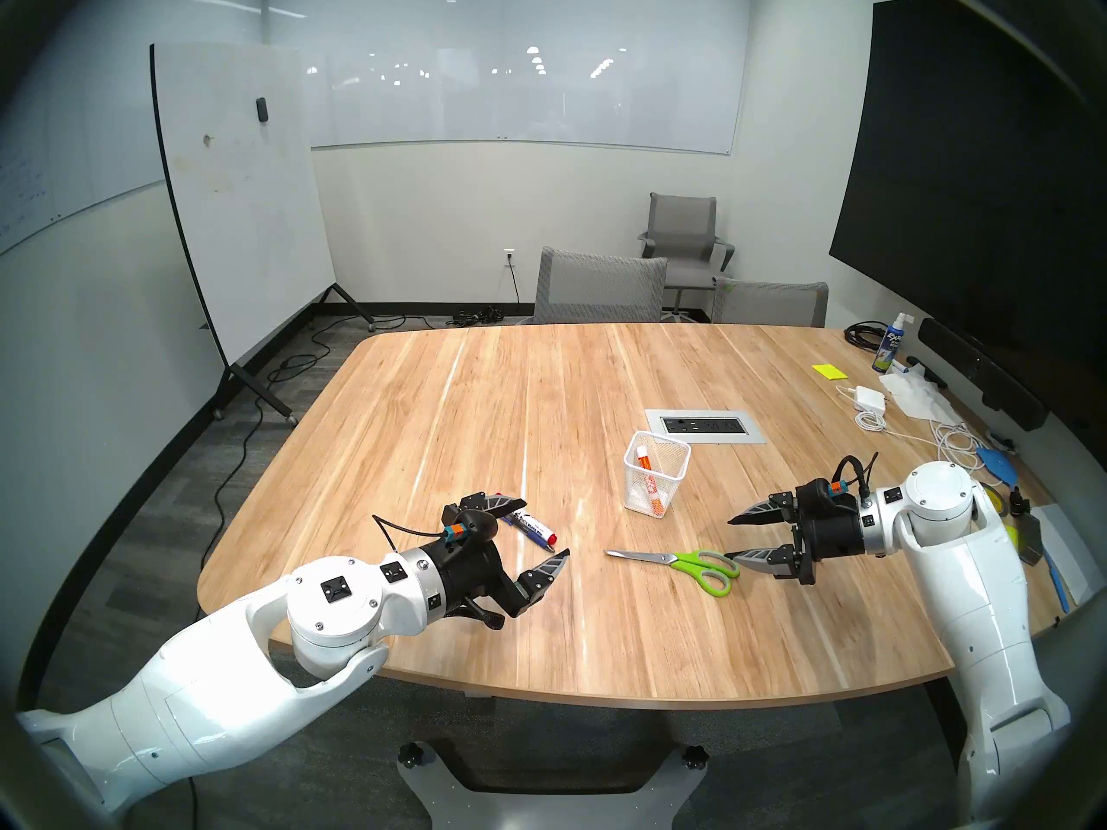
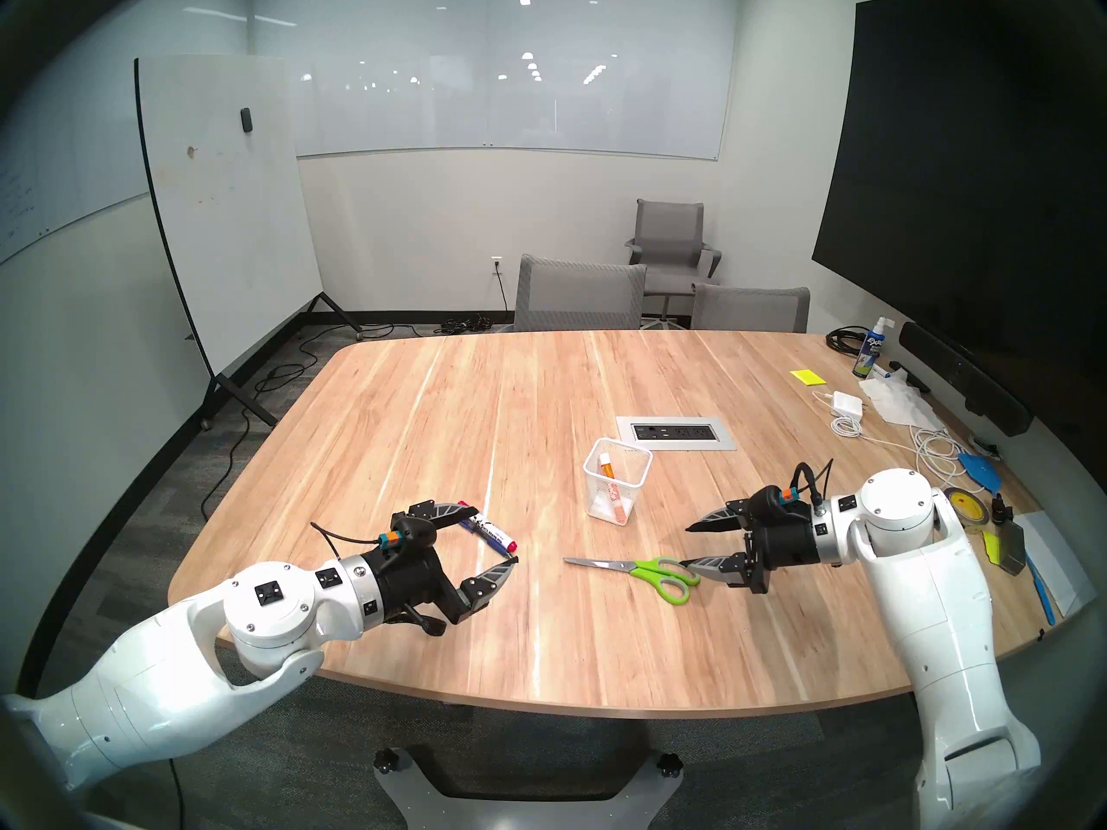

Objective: Place the pen, the marker, and the scissors into the pen holder

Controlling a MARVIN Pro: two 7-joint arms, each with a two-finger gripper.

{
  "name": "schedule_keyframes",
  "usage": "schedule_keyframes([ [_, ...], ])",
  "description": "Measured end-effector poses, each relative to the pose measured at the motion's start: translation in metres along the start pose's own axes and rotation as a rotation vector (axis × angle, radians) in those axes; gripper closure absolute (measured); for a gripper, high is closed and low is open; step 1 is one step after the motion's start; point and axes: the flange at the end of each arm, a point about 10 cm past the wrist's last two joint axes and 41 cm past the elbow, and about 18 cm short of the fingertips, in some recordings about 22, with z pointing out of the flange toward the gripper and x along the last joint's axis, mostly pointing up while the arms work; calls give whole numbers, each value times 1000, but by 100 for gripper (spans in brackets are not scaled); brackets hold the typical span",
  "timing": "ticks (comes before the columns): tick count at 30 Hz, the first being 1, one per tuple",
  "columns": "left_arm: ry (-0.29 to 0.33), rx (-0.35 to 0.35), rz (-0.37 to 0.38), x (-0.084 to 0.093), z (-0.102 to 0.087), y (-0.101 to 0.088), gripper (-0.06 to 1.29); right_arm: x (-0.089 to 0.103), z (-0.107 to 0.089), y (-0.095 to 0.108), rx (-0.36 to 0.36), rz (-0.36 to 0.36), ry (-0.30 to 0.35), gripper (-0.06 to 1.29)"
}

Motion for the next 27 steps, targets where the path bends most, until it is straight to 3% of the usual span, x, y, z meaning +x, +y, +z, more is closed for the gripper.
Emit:
schedule_keyframes([
  [2,0,0,0,0,0,0,-2,1,2,-1,6,-6,-6,40],
  [3,0,0,0,0,0,0,-2,1,3,-2,9,-8,-9,34],
  [7,0,0,0,0,0,0,-2,2,10,-6,21,-22,-26,24],
  [21,0,0,0,0,0,0,-2,4,37,-18,42,-29,-64,25],
  [27,0,0,0,0,0,0,-2,11,49,-18,52,-31,-76,34],
])
